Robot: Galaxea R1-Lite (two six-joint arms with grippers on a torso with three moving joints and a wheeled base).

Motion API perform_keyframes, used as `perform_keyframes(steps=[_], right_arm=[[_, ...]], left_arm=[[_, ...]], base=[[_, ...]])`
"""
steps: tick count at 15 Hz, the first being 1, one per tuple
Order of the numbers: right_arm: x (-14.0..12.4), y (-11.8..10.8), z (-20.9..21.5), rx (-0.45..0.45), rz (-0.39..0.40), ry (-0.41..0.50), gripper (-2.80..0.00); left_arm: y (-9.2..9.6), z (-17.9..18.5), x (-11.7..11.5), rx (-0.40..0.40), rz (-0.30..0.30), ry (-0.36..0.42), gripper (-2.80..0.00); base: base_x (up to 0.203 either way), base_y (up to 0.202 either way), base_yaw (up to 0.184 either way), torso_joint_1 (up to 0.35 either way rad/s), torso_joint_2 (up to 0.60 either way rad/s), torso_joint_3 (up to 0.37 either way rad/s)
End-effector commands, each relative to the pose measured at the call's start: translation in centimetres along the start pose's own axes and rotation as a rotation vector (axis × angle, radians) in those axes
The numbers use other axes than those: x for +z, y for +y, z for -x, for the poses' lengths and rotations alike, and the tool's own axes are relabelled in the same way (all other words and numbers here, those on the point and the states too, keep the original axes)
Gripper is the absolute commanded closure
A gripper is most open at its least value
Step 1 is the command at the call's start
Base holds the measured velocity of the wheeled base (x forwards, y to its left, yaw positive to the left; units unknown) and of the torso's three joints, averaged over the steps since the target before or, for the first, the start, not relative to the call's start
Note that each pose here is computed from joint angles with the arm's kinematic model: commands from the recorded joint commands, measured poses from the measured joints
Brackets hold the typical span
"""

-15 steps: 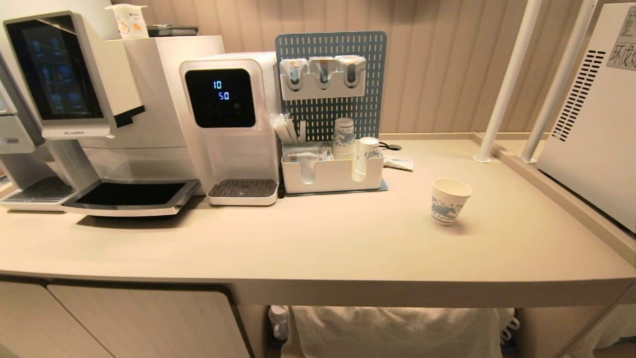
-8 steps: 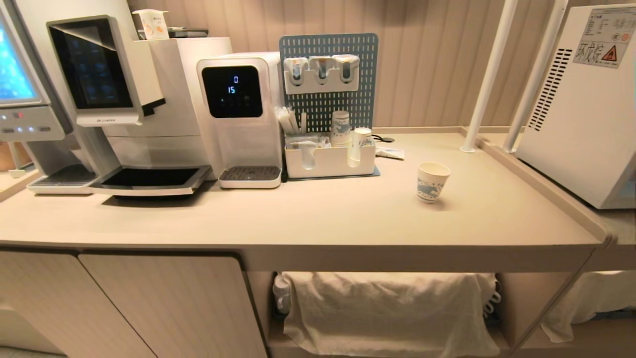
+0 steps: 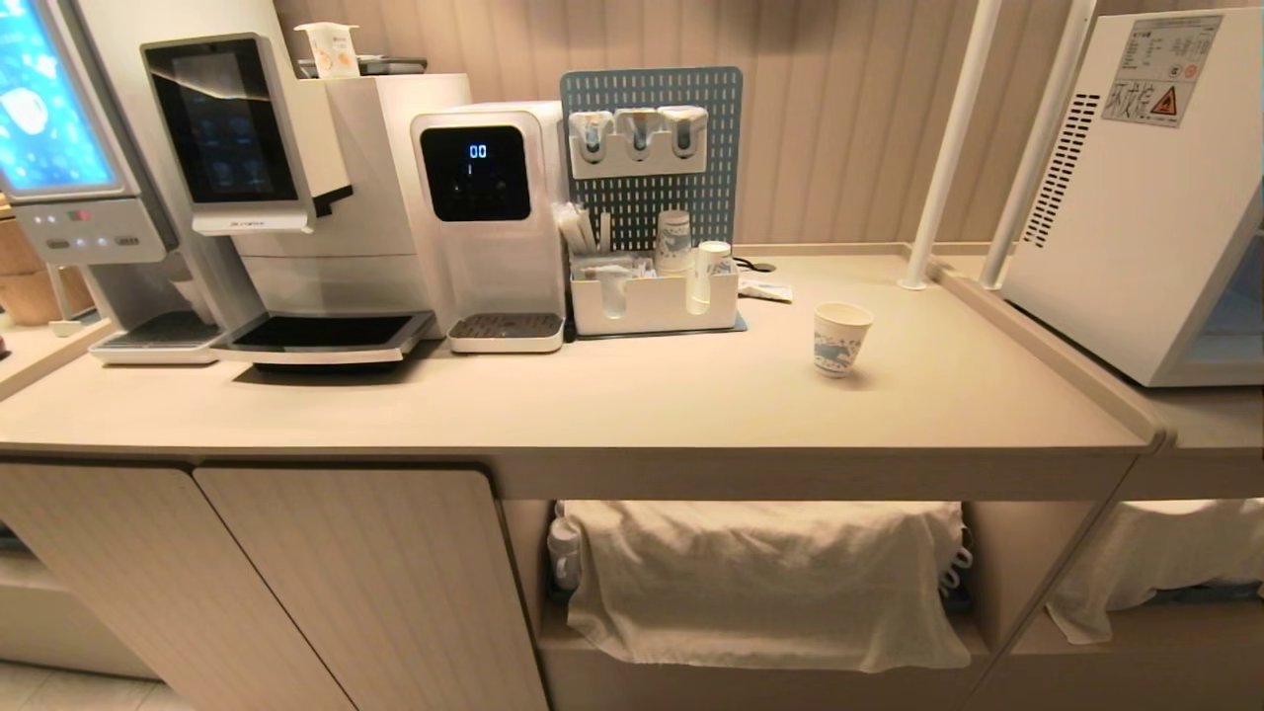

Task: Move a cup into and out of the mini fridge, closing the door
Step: Close the freezer door

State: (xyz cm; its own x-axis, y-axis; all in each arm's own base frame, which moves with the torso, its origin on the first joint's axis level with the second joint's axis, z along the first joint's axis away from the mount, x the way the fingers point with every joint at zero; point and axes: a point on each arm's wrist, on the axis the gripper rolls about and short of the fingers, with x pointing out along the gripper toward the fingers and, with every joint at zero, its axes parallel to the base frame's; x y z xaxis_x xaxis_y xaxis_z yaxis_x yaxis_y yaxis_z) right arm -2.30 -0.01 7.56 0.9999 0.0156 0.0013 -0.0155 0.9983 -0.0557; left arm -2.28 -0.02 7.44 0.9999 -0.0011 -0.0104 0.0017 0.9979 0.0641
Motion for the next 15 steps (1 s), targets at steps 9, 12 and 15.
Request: perform_keyframes(steps=[9,12,15], right_arm=[[0.01,0.00,0.00,0.000,-0.001,0.000,0.00],[0.01,0.00,0.00,0.000,-0.001,0.000,0.00],[-0.03,0.00,-0.01,0.000,-0.001,0.001,0.00]], left_arm=[[-0.02,-0.02,0.02,-0.007,-0.026,0.002,0.00],[-0.01,-0.01,0.06,-0.007,-0.025,0.000,0.00],[-0.02,-0.01,0.03,-0.005,-0.026,0.000,0.00]], base=[[0.000,-0.086,0.003,0.001,0.00,0.001],[0.000,-0.193,-0.002,0.004,0.00,0.001],[0.000,-0.194,0.000,0.004,0.00,0.003]])
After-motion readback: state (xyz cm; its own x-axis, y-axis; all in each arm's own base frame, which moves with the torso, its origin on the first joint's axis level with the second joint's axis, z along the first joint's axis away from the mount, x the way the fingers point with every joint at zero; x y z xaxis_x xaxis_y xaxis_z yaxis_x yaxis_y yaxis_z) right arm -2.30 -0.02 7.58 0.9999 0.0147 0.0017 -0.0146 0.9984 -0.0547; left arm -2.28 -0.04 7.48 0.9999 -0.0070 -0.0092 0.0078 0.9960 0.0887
